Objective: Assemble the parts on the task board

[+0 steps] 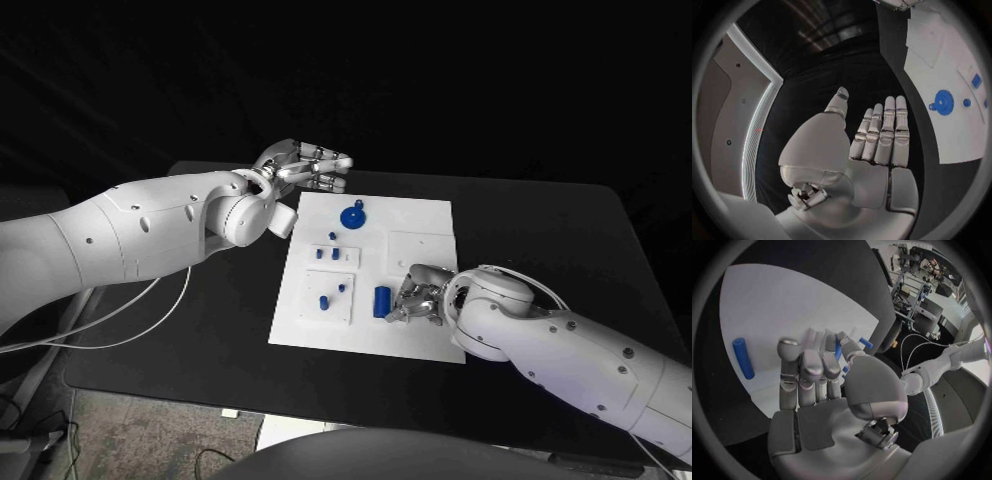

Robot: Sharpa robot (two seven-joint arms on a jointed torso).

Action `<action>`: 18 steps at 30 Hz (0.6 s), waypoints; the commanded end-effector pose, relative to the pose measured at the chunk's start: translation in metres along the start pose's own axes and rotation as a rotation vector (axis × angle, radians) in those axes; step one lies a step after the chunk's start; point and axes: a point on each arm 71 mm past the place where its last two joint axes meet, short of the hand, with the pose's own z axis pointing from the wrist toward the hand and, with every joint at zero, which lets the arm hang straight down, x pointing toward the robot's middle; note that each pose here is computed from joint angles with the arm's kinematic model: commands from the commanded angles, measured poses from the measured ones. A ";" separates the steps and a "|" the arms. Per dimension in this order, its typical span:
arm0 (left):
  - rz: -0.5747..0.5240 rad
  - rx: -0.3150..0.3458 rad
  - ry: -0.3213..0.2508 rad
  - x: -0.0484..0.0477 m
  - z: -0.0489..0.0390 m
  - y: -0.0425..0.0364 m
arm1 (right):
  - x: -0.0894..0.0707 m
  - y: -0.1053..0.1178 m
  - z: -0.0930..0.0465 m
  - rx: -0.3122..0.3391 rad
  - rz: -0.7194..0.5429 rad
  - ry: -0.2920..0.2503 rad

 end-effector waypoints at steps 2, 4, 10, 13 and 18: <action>0.000 0.006 0.017 0.0017 0.0000 -0.0009 | -0.002 0.000 -0.004 -0.062 0.057 -0.014; 0.000 0.007 0.017 0.0012 -0.0003 -0.0009 | -0.005 -0.001 -0.008 -0.093 0.083 -0.034; 0.000 0.012 0.014 -0.0001 -0.0016 -0.0011 | -0.025 -0.012 -0.023 -0.120 0.169 -0.109; -0.001 0.019 0.021 0.0005 -0.0029 -0.0018 | -0.041 -0.028 -0.033 -0.091 0.208 -0.144; 0.003 0.022 0.033 0.0006 -0.0048 -0.0021 | -0.057 -0.059 -0.043 0.003 0.229 -0.161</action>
